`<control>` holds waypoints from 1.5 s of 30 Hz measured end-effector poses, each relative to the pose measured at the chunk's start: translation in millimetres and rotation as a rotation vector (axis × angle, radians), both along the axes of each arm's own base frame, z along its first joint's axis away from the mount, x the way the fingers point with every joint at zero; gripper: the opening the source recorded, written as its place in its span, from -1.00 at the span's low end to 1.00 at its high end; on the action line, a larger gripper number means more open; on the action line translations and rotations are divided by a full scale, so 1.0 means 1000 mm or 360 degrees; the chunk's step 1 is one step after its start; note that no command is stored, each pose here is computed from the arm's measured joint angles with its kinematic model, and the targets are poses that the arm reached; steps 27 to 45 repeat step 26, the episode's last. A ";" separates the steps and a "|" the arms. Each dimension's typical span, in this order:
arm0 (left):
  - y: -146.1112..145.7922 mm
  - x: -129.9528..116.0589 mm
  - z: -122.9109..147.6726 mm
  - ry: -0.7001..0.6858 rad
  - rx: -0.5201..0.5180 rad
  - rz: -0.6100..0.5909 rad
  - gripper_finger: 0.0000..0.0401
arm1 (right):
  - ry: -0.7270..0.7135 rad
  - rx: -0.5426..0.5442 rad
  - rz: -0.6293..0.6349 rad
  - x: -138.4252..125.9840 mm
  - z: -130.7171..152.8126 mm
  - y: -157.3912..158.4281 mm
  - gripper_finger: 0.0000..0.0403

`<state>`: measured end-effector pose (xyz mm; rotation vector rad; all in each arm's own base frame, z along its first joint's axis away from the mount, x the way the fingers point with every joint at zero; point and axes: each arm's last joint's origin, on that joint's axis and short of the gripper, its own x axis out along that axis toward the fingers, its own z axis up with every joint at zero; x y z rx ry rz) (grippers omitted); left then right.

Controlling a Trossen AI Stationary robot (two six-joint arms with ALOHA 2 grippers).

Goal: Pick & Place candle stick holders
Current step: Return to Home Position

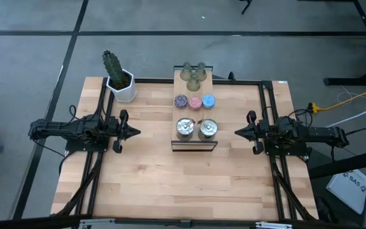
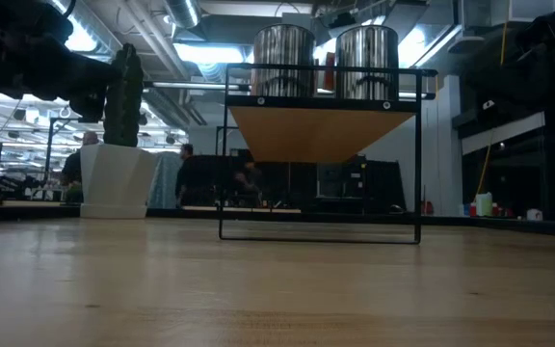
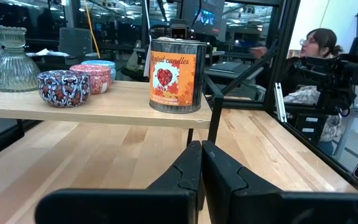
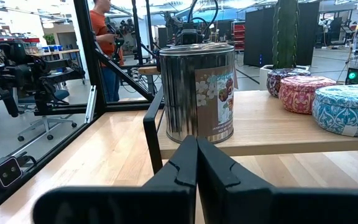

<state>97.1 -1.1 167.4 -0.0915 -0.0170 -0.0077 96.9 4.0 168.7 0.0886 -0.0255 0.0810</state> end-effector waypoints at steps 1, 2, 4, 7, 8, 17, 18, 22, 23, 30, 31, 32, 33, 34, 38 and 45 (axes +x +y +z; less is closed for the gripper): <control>0.000 0.000 0.000 0.0000 0.0000 0.0000 -0.97 | 0.0000 -0.0001 0.0000 0.000 0.000 0.000 -0.97; 0.000 0.000 0.000 0.0000 -0.0001 0.0000 -0.96 | 0.0000 0.0000 -0.0001 0.000 0.000 0.000 -0.97; 0.000 0.000 0.000 0.0000 0.0000 0.0000 -0.95 | 0.0000 0.0000 0.0000 0.000 0.000 0.000 -0.97; 0.000 0.000 0.000 0.0000 -0.0001 0.0000 -0.95 | 0.0000 0.0000 0.0000 0.000 0.000 0.000 -0.97; 0.000 0.000 0.000 0.0000 -0.0001 0.0000 -0.95 | 0.0000 0.0000 0.0000 0.000 0.000 0.000 -0.97; 0.000 0.000 0.000 0.0000 -0.0001 0.0000 -0.96 | 0.0000 0.0000 0.0000 0.000 0.000 0.000 -0.97; 0.000 0.000 0.000 0.0000 0.0000 0.0000 -0.96 | 0.0000 0.0000 0.0000 0.000 0.000 0.000 -0.97; 0.000 0.000 0.000 0.0000 0.0000 0.0000 -0.94 | 0.0000 0.0000 0.0000 0.000 0.000 0.000 -0.97; 0.000 0.000 0.000 0.0000 0.0000 0.0000 -0.94 | 0.0000 0.0000 -0.0001 0.000 0.000 0.000 -0.97; 0.000 0.000 0.000 0.0000 -0.0001 0.0000 -0.94 | 0.0000 0.0000 -0.0001 0.000 0.000 0.000 -0.97; 0.000 0.000 0.000 0.0000 -0.0001 0.0000 -0.94 | 0.0000 0.0000 -0.0001 0.000 0.000 0.000 -0.97; 0.000 0.000 0.000 0.0000 -0.0001 0.0000 -0.94 | 0.0000 0.0000 -0.0001 0.000 0.000 0.000 -0.97; 0.000 0.000 0.000 0.0000 -0.0001 0.0000 -0.94 | 0.0000 0.0000 -0.0001 0.000 0.000 0.000 -0.97; 0.000 0.000 0.000 0.0000 -0.0001 0.0000 -0.94 | 0.0000 0.0000 -0.0001 0.000 0.000 0.000 -0.97; 0.000 0.000 0.000 0.0000 -0.0001 0.0000 -0.94 | 0.0000 0.0000 -0.0001 0.000 0.000 0.000 -0.97; 0.000 0.000 0.000 0.0000 -0.0001 0.0000 -0.94 | 0.0000 0.0000 -0.0001 0.000 0.000 0.000 -0.97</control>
